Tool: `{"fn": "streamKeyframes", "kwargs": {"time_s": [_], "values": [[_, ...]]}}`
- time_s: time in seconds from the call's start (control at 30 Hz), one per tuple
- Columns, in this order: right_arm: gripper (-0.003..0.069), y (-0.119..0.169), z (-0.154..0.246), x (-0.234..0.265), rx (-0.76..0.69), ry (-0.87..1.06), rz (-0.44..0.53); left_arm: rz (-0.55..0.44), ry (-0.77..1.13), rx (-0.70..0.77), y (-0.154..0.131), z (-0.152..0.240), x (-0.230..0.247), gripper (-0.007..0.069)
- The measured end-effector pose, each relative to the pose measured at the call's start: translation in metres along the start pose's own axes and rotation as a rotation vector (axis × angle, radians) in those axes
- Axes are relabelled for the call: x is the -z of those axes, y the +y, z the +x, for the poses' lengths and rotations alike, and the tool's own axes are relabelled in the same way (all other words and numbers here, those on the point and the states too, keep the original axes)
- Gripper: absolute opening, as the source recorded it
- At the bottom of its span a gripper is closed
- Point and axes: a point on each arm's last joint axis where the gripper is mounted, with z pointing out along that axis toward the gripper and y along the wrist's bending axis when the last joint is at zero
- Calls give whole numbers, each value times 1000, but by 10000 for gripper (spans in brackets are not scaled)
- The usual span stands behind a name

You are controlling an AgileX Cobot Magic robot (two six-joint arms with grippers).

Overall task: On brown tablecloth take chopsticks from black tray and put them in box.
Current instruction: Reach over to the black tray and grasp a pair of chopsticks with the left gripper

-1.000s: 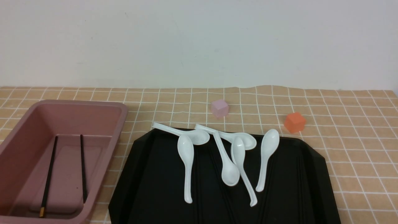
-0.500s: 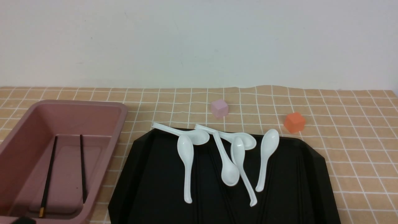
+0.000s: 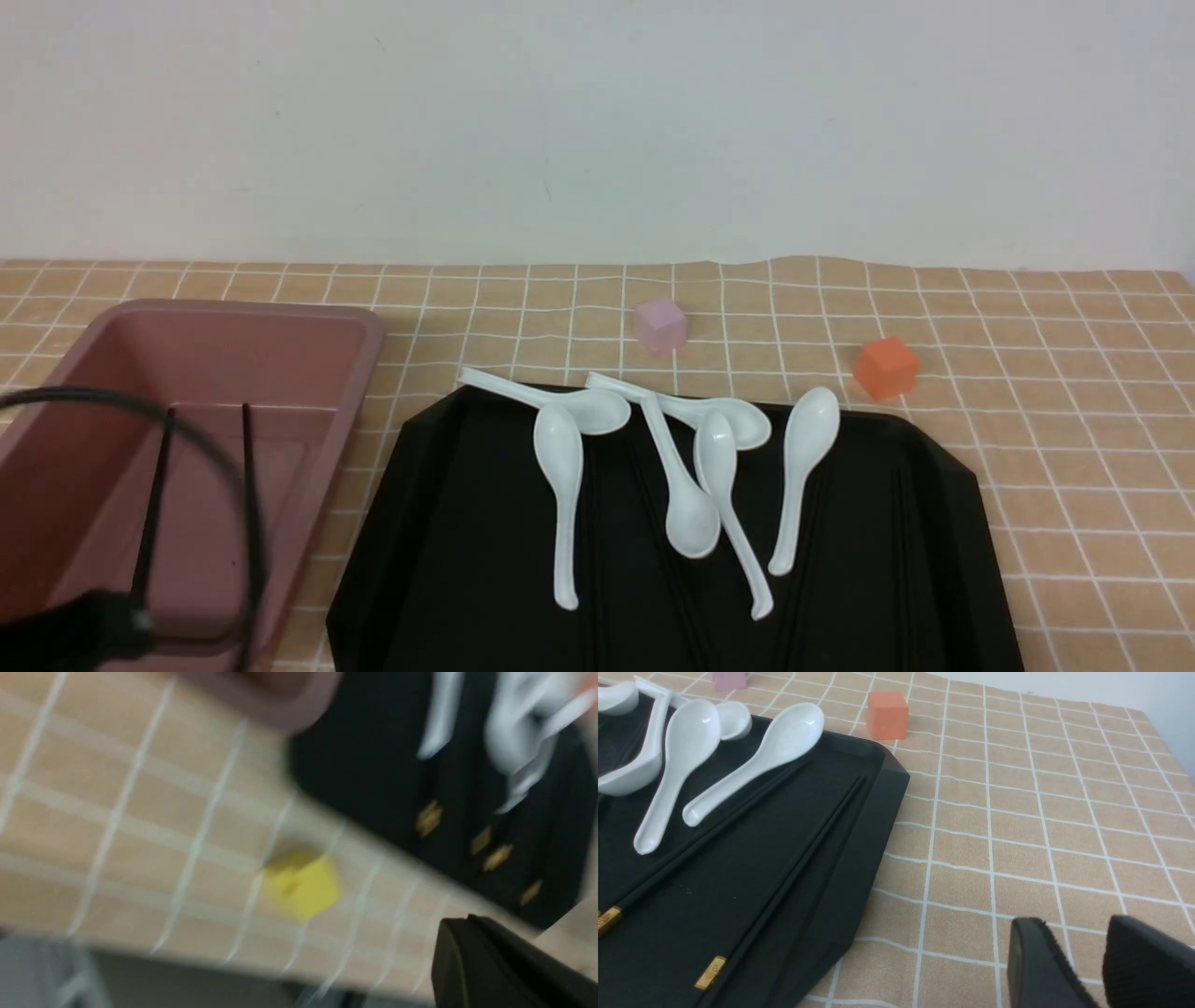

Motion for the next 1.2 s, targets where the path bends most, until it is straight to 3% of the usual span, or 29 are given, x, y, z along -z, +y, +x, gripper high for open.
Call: {"fn": "streamKeyframes", "kwargs": {"time_s": [0.23,0.57,0.73,0.97,1.2], "values": [[240,0,0,0,0,0,0,-27,245,-178,-54,-7,-55,-13],[240,0,0,0,0,0,0,-268,181,-283,-133,13,-135,3],[240,0,0,0,0,0,0,-347,157,-316,-147,15,-169,118],[240,0,0,0,0,0,0,-341,134,-337,-162,9,-207,380],[240,0,0,0,0,0,0,-340,121,-371,-160,9,-236,426]]}}
